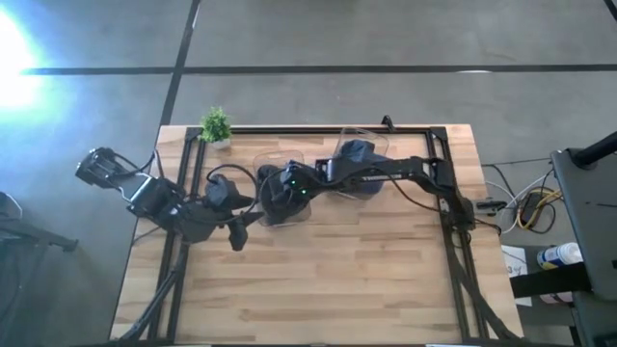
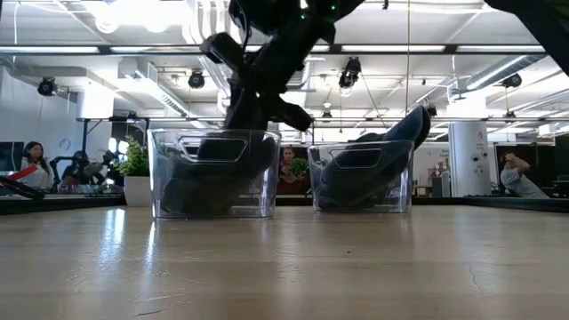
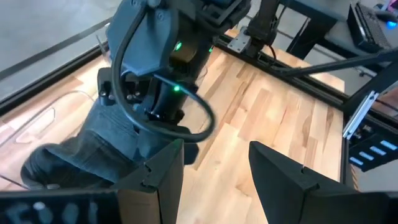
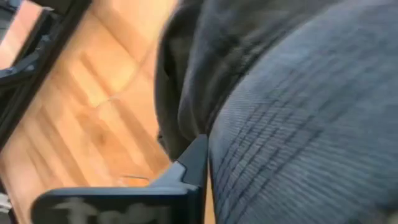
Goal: Pick & Place hat
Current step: Put the black cap into the left transparent bin
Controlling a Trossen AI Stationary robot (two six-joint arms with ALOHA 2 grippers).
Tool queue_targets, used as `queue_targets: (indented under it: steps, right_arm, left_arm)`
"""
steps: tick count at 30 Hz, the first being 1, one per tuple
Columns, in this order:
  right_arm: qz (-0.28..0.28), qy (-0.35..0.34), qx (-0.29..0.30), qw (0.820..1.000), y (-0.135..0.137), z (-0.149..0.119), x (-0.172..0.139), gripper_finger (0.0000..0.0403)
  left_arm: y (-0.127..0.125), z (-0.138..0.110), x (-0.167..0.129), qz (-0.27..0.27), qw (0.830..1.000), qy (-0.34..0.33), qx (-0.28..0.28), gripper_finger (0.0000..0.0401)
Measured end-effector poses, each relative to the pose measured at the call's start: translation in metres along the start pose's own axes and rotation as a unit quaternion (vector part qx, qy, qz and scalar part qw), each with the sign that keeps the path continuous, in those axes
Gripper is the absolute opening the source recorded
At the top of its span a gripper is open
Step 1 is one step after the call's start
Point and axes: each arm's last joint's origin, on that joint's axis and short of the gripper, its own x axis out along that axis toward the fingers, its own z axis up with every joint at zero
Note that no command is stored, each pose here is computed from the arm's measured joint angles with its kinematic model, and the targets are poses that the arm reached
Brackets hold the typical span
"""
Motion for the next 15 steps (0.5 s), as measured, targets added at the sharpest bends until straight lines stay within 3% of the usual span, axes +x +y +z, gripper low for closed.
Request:
queue_targets:
  steps: [7, 15]
  right_arm:
    - [-0.018, -0.011, -0.034, 0.999, 0.018, -0.005, -0.019, 0.0127]
    - [-0.131, -0.04, -0.086, 0.987, 0.03, -0.013, -0.065, 0.0208]
  left_arm:
    - [-0.001, -0.01, 0.007, -0.009, 1.0, 0.014, 0.001, 0.0176]
    - [-0.002, -0.008, 0.005, -0.023, 1.0, 0.007, -0.004, 0.0176]
